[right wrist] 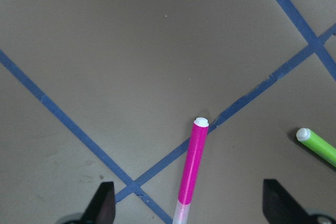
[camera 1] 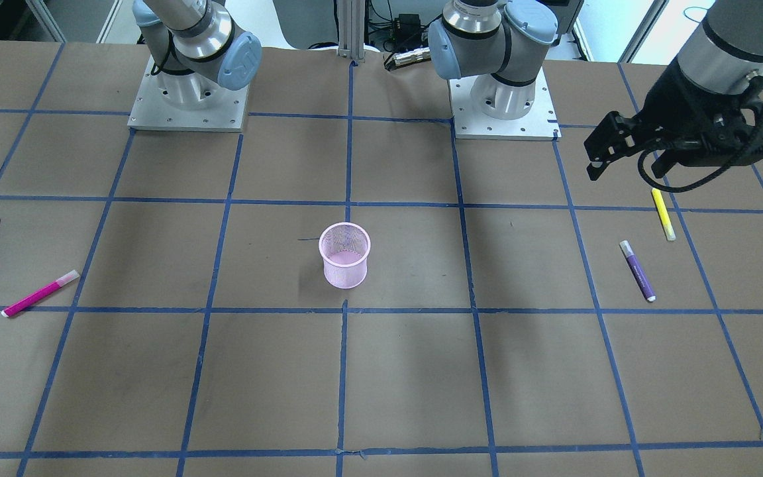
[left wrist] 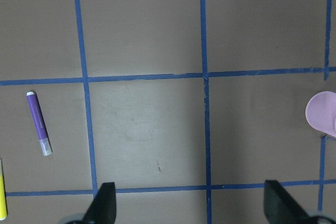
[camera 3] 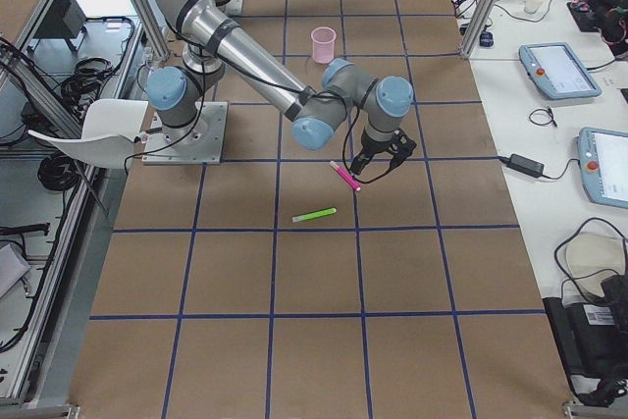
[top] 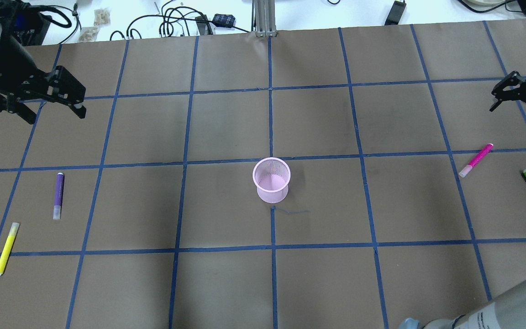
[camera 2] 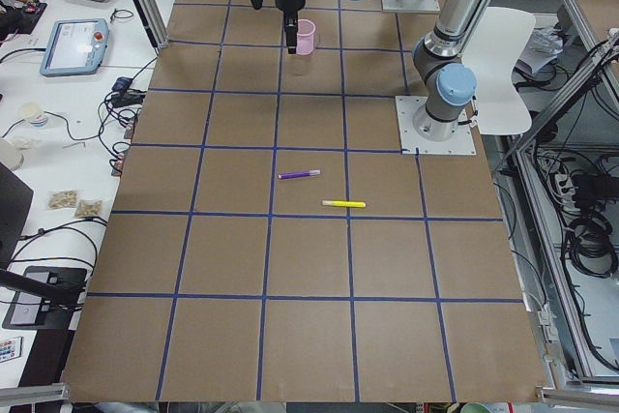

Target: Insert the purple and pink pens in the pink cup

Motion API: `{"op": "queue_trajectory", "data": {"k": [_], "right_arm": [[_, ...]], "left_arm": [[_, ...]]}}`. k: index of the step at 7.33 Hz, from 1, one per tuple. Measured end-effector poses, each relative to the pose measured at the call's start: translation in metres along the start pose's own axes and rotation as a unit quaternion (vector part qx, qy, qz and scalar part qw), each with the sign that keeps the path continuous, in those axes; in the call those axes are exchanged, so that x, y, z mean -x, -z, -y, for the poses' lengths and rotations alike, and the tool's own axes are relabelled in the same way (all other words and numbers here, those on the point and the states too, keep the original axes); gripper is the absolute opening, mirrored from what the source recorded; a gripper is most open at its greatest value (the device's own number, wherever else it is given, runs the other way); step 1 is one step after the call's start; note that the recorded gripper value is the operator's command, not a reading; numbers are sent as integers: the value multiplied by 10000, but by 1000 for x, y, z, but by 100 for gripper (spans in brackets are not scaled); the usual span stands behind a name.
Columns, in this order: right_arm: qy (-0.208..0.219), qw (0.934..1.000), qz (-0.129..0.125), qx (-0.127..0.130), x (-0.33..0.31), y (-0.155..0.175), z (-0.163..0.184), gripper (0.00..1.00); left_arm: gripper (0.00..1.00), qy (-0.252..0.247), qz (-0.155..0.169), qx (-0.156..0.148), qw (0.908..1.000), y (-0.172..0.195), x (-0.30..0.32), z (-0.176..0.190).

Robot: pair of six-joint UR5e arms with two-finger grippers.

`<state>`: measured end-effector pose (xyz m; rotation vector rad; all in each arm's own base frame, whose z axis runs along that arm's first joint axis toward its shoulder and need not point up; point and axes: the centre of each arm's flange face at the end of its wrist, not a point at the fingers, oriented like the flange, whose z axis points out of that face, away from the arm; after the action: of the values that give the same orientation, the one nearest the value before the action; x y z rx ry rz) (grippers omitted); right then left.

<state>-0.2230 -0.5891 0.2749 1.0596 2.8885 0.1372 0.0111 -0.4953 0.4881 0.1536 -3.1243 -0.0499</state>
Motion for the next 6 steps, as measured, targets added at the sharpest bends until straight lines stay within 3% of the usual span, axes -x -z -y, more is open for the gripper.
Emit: {"op": "queue_trajectory", "data": {"k": [2, 3, 5, 6], "right_arm": [[-162, 9998, -62, 90, -3, -34, 11, 98], [-314, 9995, -82, 26, -4, -52, 10, 98], [-439, 9988, -88, -207, -8, -90, -7, 98], [-430, 9986, -88, -289, -10, -101, -16, 93]], "left_arm": [[100, 379, -109, 269, 9989, -31, 53, 6], [100, 485, -163, 389, 9979, -64, 79, 13], [100, 696, -142, 293, 9970, -137, 124, 29], [99, 755, -93, 206, 9969, -167, 140, 37]]}}
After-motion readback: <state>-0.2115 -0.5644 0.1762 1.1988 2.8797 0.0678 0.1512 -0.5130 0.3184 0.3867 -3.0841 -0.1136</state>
